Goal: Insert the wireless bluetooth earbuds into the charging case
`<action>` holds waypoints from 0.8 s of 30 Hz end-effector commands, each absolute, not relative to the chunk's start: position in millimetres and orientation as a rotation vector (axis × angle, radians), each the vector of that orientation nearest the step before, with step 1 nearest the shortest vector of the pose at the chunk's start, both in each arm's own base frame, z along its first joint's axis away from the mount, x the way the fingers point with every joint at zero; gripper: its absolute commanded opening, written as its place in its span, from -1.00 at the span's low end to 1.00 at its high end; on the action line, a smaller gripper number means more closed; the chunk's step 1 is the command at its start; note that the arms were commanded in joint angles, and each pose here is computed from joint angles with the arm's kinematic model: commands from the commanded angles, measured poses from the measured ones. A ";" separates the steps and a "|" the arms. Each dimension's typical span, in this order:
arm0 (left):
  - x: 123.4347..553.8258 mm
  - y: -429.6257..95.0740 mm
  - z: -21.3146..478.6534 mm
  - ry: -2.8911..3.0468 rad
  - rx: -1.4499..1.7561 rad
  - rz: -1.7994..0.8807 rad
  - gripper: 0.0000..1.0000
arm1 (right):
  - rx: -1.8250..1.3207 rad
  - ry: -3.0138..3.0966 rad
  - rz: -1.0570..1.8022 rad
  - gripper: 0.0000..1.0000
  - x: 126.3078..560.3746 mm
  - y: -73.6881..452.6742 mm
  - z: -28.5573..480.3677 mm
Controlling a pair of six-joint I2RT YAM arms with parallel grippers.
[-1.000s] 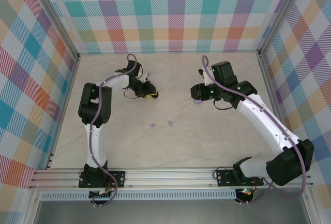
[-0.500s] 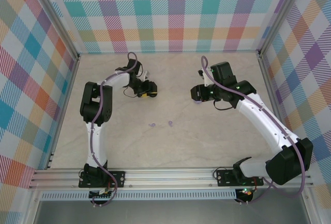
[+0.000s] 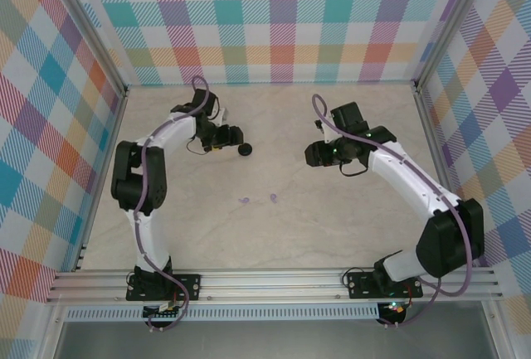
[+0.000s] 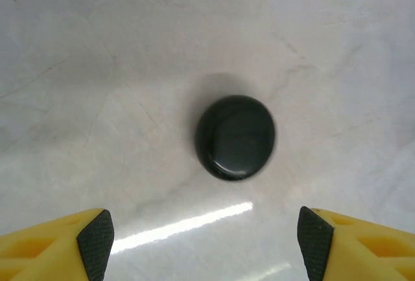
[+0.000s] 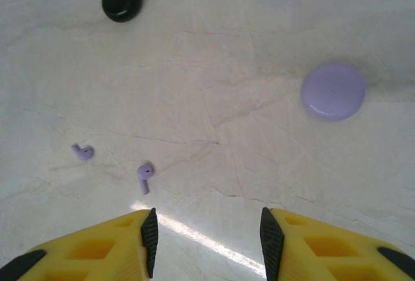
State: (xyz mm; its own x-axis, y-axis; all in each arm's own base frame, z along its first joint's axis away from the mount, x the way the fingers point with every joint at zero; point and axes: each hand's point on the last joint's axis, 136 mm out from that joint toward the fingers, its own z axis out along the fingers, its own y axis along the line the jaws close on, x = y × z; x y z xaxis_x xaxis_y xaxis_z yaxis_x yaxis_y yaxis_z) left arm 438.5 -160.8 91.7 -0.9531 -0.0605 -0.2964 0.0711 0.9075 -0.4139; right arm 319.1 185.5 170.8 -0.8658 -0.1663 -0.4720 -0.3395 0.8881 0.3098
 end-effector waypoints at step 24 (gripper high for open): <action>332.6 -171.6 183.1 2.578 -0.053 -0.869 0.50 | -0.126 2.990 0.419 0.44 408.8 146.9 64.6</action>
